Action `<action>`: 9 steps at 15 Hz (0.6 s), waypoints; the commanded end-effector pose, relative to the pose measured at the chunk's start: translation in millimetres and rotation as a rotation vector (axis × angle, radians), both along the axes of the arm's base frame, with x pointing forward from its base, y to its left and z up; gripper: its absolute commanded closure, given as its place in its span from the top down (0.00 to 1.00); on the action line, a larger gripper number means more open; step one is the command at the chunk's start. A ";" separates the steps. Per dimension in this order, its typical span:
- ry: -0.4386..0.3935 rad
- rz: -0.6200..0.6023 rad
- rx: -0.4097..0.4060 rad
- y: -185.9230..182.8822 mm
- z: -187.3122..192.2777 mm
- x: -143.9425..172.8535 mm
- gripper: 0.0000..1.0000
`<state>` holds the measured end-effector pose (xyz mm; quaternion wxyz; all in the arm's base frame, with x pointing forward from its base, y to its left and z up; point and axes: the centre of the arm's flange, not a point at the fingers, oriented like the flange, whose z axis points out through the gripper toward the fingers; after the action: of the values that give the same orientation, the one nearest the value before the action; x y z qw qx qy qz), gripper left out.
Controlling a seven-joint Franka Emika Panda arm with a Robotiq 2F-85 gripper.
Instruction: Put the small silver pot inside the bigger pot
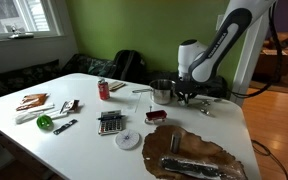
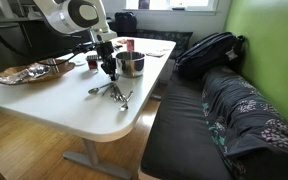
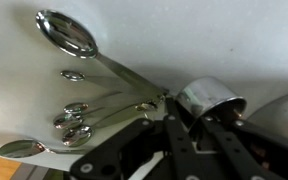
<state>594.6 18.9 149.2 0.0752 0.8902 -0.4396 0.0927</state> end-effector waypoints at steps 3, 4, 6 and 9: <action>-0.035 -0.022 0.012 7.3 14.9 -9.0 0.04; -0.054 -0.014 0.023 9.2 26.1 -12.8 0.04; -0.094 -0.003 0.029 9.7 50.8 -20.2 0.04; -0.164 -0.030 0.026 6.4 91.3 -31.3 0.04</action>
<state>592.3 26.2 197.9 0.0413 0.8853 -0.4441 0.1317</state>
